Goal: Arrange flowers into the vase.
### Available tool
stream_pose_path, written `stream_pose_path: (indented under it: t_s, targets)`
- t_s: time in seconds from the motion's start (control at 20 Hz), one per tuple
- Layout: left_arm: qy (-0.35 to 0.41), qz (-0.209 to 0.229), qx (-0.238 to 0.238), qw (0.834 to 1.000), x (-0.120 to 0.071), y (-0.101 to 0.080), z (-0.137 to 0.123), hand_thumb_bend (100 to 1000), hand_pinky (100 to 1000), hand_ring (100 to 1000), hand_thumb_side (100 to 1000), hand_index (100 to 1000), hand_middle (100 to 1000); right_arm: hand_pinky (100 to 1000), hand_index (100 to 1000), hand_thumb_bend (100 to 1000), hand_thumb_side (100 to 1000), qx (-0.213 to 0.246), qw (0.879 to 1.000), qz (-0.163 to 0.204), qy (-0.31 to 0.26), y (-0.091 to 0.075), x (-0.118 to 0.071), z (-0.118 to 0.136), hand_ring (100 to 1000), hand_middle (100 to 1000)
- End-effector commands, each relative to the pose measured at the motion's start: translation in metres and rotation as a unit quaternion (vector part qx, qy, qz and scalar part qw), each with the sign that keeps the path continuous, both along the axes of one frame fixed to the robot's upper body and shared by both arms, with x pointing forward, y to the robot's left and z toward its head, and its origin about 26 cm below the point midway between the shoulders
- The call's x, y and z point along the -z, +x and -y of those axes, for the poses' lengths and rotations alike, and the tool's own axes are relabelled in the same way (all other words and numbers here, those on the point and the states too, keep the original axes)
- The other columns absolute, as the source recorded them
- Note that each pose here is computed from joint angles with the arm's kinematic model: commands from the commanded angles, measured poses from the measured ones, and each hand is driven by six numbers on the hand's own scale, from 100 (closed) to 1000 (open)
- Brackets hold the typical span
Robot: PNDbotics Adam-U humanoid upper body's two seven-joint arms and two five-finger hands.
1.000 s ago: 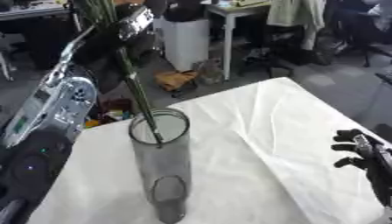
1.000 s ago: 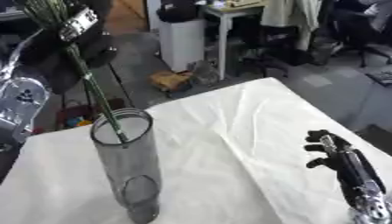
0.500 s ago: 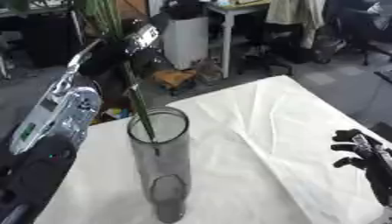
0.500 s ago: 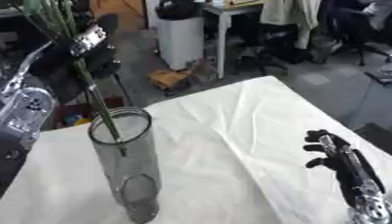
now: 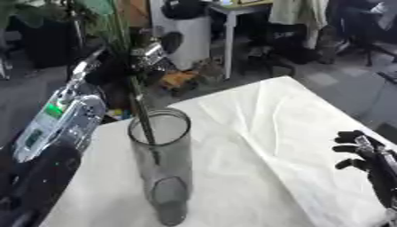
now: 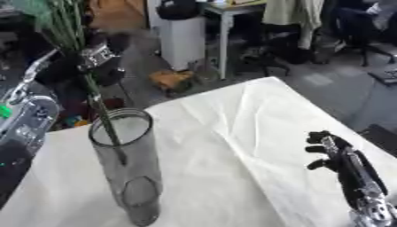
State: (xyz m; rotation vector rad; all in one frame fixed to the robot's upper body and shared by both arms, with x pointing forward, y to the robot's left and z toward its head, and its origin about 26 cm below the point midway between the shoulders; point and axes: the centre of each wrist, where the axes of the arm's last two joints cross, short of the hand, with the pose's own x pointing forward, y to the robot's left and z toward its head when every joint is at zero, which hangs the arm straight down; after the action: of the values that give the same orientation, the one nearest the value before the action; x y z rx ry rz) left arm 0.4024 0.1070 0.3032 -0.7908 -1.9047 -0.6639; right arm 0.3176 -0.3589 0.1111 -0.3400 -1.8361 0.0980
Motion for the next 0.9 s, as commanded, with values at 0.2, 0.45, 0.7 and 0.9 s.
stream_pose_path:
  t_s: [0.2,0.45,0.7,0.9]
  targets:
    - [0.011,0.042,0.01,0.999,-0.006,-0.002,0.0007,820,256,205,176,354,282,478,778,100,841,0.001,1.0,0.014,-0.012,0.0019,-0.0107,0.0047,712,692]
    - [0.005,0.039,0.011,0.999,-0.0028,0.0002,0.0004,817,262,218,175,354,283,478,777,100,841,0.001,1.0,0.013,-0.011,0.0019,-0.0102,0.0049,712,692]
    - [0.001,0.037,0.007,0.999,-0.0024,0.001,-0.0003,809,299,261,183,382,310,478,777,100,841,0.001,1.0,0.013,-0.011,0.0021,-0.0103,0.0048,713,691]
    - [0.007,0.04,-0.002,0.999,-0.0013,0.0019,-0.0025,832,355,350,206,445,380,478,778,100,841,0.001,1.0,0.013,-0.011,0.002,-0.01,0.0052,713,691]
